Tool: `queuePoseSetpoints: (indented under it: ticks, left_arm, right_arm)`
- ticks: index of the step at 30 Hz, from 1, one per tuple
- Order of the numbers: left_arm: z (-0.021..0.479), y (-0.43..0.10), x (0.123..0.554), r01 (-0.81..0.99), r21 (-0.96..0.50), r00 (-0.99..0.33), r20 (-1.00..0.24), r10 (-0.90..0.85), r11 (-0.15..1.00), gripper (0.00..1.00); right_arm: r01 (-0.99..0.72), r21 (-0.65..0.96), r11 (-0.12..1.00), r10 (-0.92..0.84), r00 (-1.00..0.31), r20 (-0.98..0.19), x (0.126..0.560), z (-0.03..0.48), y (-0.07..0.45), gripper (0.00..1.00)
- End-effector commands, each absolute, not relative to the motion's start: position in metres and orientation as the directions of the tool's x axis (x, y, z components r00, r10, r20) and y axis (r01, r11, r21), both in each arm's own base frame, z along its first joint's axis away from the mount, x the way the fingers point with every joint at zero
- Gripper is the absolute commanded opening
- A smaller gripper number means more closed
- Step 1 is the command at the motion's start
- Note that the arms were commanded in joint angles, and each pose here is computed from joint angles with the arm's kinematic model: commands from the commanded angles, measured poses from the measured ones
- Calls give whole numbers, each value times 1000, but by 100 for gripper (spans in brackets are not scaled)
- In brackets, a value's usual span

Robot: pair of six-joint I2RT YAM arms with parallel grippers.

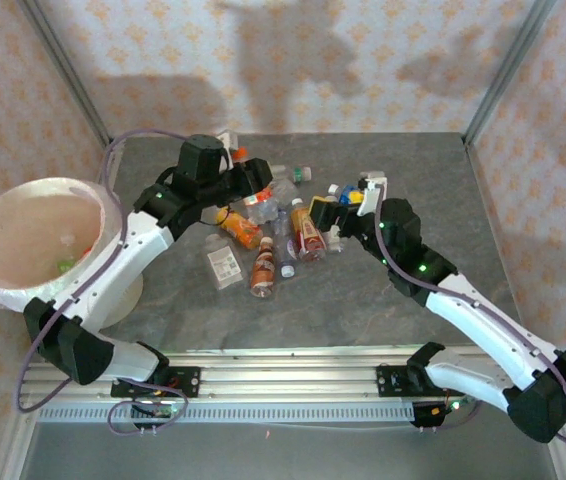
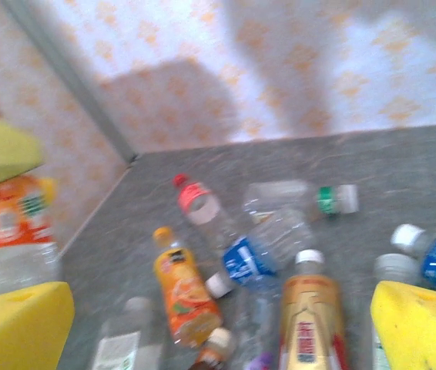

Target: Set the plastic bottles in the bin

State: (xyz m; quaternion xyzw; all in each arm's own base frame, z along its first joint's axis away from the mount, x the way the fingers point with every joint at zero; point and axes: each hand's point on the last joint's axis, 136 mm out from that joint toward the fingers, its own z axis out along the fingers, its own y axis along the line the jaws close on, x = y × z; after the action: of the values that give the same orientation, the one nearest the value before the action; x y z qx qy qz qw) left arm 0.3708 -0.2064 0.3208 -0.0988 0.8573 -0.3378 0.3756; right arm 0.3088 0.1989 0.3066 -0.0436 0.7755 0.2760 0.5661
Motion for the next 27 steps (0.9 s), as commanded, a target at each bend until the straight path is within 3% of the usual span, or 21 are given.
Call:
queuePoseSetpoints:
  ticks: [1, 11, 16, 22, 27]
  left_arm:
    - [335, -175, 363, 50, -576, -640, -645, -416, 816, 46]
    - [362, -113, 340, -55, -435, -544, -742, -392, 899, 46]
    - [386, -69, 323, -149, -292, -468, -821, -328, 945, 46]
    - [418, -15, 301, -307, -124, -357, -904, -235, 943, 46]
    - [440, 13, 284, -382, -70, -288, -938, -191, 921, 46]
  right_arm:
    - [-199, 358, 912, 303, -262, -916, 322, 309, 161, 99]
    - [-92, 360, 928, 318, -309, -897, 330, 281, 149, 99]
    - [-80, 358, 930, 317, -315, -895, 335, 278, 150, 99]
    - [-86, 357, 930, 313, -325, -893, 340, 277, 154, 99]
    - [-83, 358, 930, 314, -330, -890, 342, 277, 154, 99]
